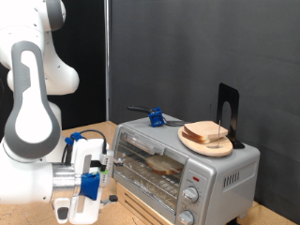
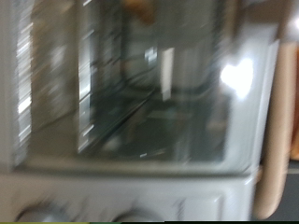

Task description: Make a piece of toast with the oven

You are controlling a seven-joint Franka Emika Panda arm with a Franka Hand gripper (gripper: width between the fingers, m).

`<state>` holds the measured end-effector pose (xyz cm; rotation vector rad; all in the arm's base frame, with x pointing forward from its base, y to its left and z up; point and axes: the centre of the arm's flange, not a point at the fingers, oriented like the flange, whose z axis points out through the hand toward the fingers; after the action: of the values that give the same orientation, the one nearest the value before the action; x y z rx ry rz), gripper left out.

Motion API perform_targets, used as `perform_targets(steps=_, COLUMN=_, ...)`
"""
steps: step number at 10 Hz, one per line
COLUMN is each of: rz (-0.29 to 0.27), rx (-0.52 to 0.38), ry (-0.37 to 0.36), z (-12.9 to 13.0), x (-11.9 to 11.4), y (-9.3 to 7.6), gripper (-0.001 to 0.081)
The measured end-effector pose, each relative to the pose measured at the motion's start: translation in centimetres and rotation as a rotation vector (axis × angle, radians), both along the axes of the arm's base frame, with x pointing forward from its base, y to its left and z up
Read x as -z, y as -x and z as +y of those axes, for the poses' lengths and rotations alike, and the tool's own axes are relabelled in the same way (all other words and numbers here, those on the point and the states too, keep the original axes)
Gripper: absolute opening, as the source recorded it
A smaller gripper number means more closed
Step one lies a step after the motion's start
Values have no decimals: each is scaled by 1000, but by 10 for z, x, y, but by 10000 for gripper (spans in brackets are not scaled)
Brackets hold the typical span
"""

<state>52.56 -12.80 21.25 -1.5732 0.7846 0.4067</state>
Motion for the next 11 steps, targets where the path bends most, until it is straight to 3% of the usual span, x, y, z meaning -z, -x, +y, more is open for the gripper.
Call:
perform_targets(steps=3, rz=29, rx=-2, ry=-52, z=1, x=11, y=-1, gripper=809)
perform_targets(steps=8, rz=-24, rx=4, ry=-41, z=28, x=36, y=-65, gripper=809)
perform_targets(steps=11, rz=-22, rx=8, ry=-31, z=32, x=43, y=-91, gripper=809)
